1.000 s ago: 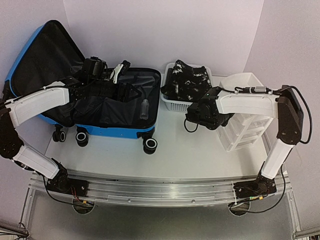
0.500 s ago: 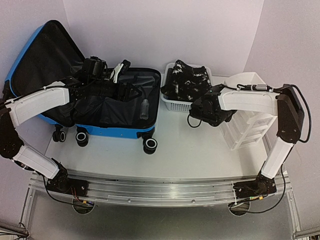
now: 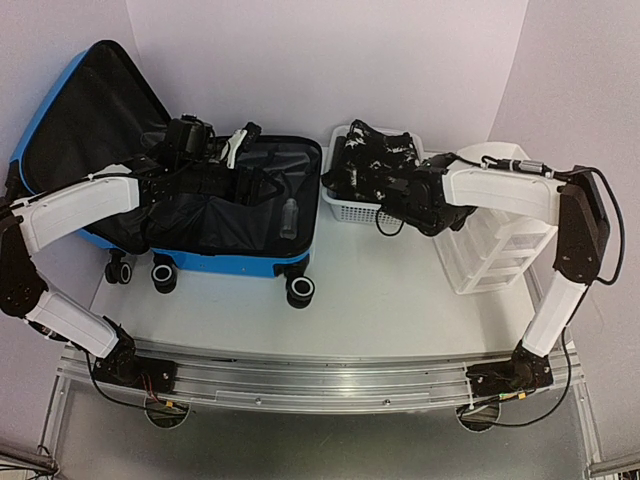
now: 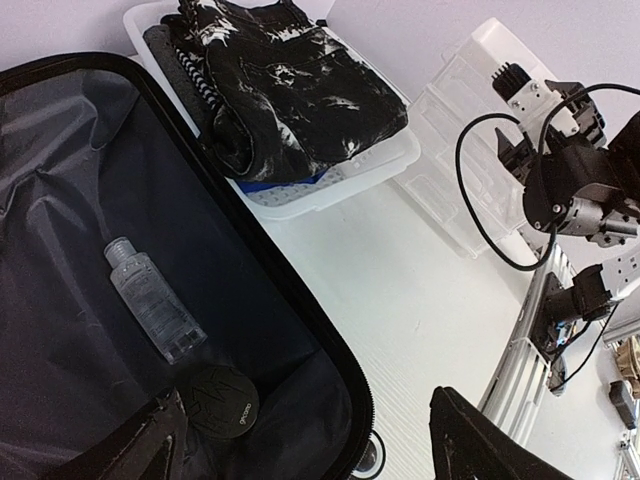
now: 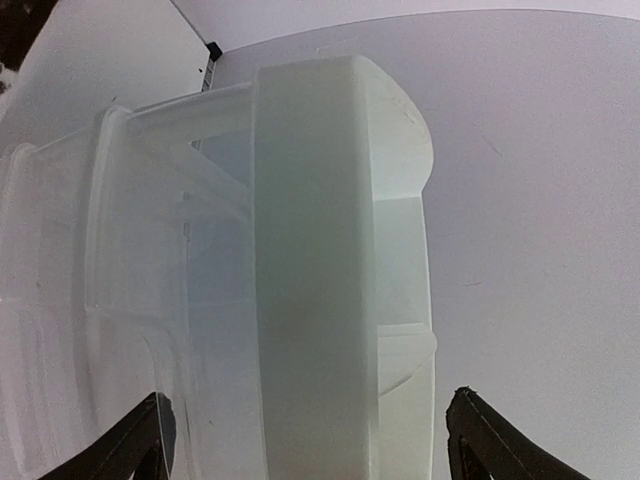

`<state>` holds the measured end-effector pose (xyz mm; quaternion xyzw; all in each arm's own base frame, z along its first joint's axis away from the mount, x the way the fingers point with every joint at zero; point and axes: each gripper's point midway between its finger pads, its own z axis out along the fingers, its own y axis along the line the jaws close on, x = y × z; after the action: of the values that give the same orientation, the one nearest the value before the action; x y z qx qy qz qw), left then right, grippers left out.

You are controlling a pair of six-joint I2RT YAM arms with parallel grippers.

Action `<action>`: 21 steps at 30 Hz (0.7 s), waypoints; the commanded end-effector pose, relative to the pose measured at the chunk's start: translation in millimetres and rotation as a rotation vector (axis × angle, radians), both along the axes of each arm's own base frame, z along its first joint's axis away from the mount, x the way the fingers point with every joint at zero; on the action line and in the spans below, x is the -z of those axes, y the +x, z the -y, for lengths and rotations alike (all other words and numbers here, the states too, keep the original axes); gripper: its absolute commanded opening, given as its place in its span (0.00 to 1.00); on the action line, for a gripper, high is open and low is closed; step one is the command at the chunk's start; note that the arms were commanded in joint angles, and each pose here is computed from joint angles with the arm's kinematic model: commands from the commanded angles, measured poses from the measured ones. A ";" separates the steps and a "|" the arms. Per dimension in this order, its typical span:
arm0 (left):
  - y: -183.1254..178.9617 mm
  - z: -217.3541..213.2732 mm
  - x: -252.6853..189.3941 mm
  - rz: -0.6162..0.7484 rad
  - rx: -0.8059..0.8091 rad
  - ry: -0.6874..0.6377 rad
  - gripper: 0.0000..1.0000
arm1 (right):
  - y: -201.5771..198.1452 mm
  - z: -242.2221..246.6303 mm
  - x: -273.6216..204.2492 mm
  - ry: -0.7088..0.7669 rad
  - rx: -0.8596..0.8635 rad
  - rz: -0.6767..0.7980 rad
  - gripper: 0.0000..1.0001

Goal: Open, take out, and arrange the luggage

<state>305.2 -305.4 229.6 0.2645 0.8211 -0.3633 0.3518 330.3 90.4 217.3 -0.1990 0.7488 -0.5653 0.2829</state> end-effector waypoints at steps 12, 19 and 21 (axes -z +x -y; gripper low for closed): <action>0.2 -1.1 -13.1 0.057 0.006 -0.034 0.83 | -34.2 -17.2 -10.4 -0.227 -0.074 -0.281 0.85; -0.4 -1.2 -10.5 0.053 0.005 -0.038 0.84 | -37.9 -46.2 -6.3 -0.143 -0.102 -0.258 0.85; -0.8 -1.1 -10.7 0.053 0.005 -0.040 0.84 | -38.6 -56.8 -6.2 -0.101 -0.108 -0.244 0.85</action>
<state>304.1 -304.7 221.5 0.2643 0.8224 -0.3627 0.3496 320.4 162.1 197.4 -0.2353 0.7727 -0.4988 0.3143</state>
